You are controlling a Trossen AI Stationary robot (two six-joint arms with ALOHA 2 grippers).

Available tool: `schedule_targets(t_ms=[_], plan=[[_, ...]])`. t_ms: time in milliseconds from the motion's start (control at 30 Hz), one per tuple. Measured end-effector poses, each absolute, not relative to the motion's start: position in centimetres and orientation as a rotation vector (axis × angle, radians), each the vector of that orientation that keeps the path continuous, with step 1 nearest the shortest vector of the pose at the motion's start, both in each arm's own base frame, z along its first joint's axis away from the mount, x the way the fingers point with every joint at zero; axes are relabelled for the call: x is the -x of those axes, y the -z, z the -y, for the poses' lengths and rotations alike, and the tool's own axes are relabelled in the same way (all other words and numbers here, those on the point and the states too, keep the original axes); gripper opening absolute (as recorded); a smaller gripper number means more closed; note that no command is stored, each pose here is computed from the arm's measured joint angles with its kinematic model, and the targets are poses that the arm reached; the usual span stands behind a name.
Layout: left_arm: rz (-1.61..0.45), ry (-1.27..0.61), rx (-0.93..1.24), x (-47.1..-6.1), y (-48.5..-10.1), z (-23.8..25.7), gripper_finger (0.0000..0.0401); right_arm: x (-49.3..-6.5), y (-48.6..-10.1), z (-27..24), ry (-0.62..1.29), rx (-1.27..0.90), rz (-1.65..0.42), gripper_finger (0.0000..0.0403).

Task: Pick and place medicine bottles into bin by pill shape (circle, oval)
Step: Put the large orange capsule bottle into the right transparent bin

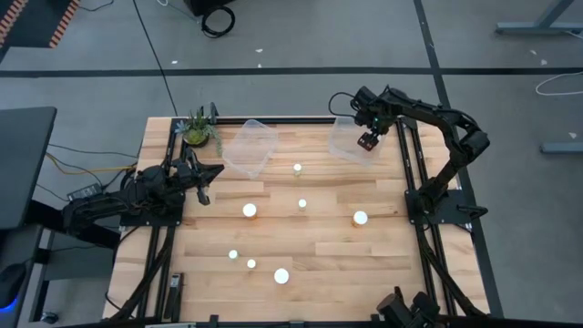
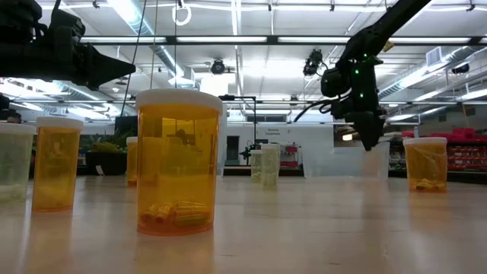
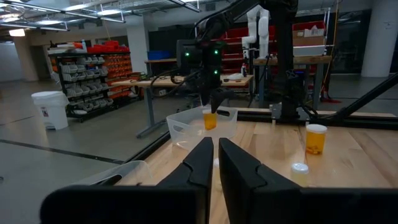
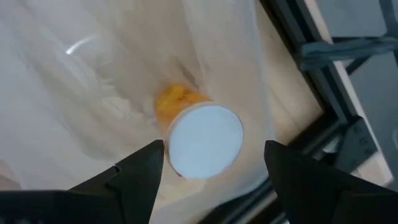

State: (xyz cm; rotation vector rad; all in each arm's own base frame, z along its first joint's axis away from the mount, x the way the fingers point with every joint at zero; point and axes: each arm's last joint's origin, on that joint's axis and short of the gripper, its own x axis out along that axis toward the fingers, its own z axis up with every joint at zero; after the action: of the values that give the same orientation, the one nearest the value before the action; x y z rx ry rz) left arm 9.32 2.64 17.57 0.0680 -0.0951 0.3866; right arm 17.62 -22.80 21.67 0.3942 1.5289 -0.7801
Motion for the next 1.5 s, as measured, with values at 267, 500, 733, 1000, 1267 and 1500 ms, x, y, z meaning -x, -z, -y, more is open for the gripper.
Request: schedule_targets(t_ms=[267, 500, 733, 1000, 1267, 1500], plan=[[0.095, -0.387, -0.068, -9.3, -17.6, -2.6, 0.0027, -17.7, -22.2, 22.8, 0.787, -0.398, -1.532, 0.0285], [0.095, -0.387, -0.068, -9.3, -17.6, -2.6, 0.0036, -18.1, -23.3, 22.7, 0.784, -0.401, -1.537, 0.0285], [0.095, -0.387, -0.068, -9.3, -17.6, -2.6, 0.0026, -20.4, -23.5, 20.7, 0.695, -0.366, -1.520, 0.0285], [0.095, -0.386, -0.068, -9.3, -17.6, -2.6, 0.0027, -23.5, -23.5, 17.0, 0.601, -0.302, -1.510, 0.0285], [0.095, -0.387, -0.068, -9.3, -17.6, -2.6, 0.0036, -26.0, -23.5, 13.0, 0.516, -0.311, -1.484, 0.0285], [0.095, -0.386, -0.068, -9.3, -17.6, -2.6, 0.0028, -27.6, -23.5, 9.0, 0.463, -0.347, -1.467, 0.0285]])
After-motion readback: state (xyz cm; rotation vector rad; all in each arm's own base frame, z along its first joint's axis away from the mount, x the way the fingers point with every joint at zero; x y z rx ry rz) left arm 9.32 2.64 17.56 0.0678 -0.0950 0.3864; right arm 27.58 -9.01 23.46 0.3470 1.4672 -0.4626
